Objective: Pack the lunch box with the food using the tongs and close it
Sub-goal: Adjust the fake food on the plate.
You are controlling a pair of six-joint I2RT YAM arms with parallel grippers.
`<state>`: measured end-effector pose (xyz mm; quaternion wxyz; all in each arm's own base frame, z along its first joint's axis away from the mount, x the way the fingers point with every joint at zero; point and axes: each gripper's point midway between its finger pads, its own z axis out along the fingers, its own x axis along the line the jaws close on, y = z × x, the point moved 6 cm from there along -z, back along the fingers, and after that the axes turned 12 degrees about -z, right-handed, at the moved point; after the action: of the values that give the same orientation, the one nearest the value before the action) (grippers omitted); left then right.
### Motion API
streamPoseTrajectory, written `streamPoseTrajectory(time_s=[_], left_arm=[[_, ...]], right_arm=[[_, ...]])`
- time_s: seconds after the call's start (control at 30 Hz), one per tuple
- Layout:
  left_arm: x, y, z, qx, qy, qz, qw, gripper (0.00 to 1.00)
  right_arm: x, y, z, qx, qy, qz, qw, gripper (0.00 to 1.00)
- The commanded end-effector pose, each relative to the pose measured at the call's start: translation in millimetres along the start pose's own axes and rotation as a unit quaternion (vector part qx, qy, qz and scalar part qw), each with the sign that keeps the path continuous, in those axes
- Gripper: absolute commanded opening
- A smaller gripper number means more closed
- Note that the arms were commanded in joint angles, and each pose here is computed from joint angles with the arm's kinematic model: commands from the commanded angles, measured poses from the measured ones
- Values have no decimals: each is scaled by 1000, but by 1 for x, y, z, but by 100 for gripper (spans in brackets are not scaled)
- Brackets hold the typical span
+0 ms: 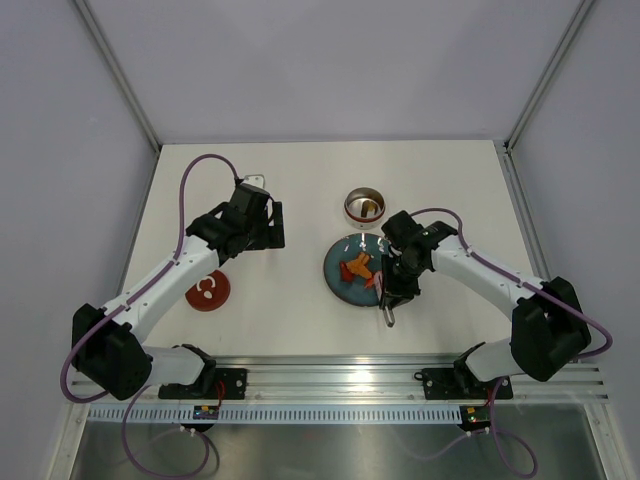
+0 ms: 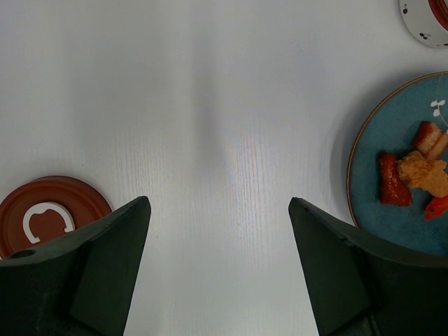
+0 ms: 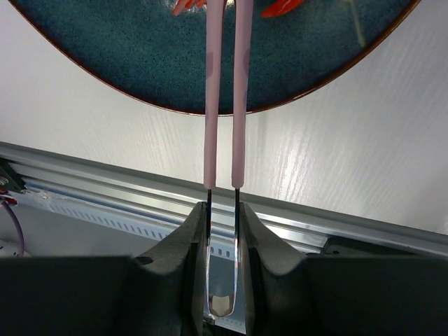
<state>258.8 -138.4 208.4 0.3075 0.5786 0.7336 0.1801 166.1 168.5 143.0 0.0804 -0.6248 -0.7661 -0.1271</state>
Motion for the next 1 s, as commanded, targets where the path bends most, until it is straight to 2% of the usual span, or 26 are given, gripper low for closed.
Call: streamPoseTrajectory(time_s=[0.0,0.13,0.27,0.67,0.97], left_arm=[[-7,9,0,-16,-18,-3,1000,84],[-5,8,0,-17,-13,-2,1000,84],[-4,6,1,-15,-11,-3,1000,84],[-1,2,3,-13,-9,-3,1000,84],[-1,1,3,-12,-8,-3,1000,84]], right_arm=[[11,6,-22,-25,14,-10,1000,0],[9,16,-38,-65,-23,1,998,0],[14,21,-46,-85,-15,11,996,0],[46,9,-8,-29,12,-28,999,0],[38,1,18,4,-10,-21,1000,0]])
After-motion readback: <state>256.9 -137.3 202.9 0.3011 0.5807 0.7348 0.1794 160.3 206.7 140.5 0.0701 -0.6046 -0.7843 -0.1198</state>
